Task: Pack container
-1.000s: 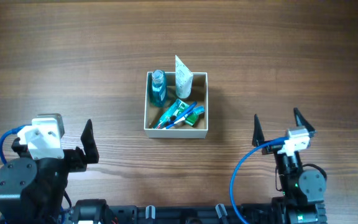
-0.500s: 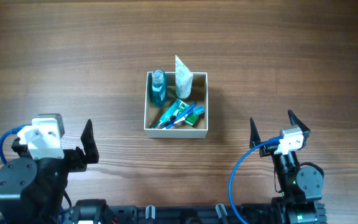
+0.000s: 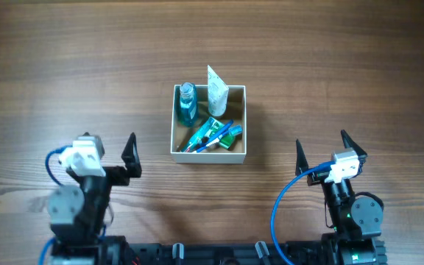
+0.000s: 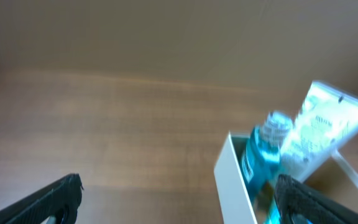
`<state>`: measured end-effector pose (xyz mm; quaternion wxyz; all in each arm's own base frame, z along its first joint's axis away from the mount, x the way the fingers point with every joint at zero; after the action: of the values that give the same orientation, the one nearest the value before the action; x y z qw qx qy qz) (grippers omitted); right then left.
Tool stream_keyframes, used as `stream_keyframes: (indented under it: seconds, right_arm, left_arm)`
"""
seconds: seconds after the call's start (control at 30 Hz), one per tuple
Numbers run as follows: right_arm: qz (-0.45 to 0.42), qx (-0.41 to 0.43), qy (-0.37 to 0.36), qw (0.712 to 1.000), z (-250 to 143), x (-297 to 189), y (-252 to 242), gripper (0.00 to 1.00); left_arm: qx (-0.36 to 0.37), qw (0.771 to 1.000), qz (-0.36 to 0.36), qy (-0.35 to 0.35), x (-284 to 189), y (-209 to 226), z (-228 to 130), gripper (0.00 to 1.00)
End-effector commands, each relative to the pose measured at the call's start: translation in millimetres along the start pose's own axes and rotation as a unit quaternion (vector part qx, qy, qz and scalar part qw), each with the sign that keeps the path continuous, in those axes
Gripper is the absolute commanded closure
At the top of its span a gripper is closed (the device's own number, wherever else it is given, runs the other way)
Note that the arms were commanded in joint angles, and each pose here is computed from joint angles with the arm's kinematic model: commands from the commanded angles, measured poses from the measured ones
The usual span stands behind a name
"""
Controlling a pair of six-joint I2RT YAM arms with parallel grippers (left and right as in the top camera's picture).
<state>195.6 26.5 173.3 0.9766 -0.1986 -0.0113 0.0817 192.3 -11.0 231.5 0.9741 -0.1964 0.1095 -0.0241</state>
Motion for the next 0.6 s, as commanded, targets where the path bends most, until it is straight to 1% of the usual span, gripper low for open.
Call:
stream_keyframes:
  seconds: [0.0, 0.1, 0.17, 0.23, 0.33, 0.57]
  right_arm:
    - [0.007, 0.004, -0.007, 1.0, 2.1, -0.2, 1.7, 0.0]
    - [0.007, 0.004, -0.007, 1.0, 2.1, -0.2, 1.7, 0.0]
    - [0.007, 0.004, -0.007, 1.0, 2.1, -0.2, 1.7, 0.0]
    - [0.007, 0.004, -0.007, 1.0, 2.1, -0.2, 1.7, 0.0]
    - [0.007, 0.004, -0.007, 1.0, 2.0, -0.2, 1.6, 0.0]
    - [0.007, 0.004, -0.007, 1.0, 2.1, -0.2, 1.7, 0.0]
  left_arm:
    - [-0.009, 0.999, -0.015, -0.045, 5.5, 12.5, -28.0, 0.0]
    - [0.003, 0.998, -0.013, -0.068, 8.3, 22.6, -45.7, 0.0]
    - [0.008, 0.998, -0.013, -0.062, 16.8, 29.0, -61.5, 0.0]
    - [0.008, 0.998, -0.01, -0.063, 16.9, 30.1, -61.2, 0.0]
    - [-0.011, 0.998, -0.02, -0.061, 16.8, 27.8, -61.4, 0.0]
    - [-0.01, 0.998, -0.02, -0.061, 16.9, 27.8, -61.4, 0.0]
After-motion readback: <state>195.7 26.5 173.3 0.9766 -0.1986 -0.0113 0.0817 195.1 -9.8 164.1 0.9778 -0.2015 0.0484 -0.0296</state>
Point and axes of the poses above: each gripper's point midway between its finger pads, its own x axis out along the fingers, its own y axis along the line the jaws close on, z = x × y, the point moved 5 cm from there along -x, back along the fingers, and after that the axes turned 15 degrees about -x, right-handed, at the moved point
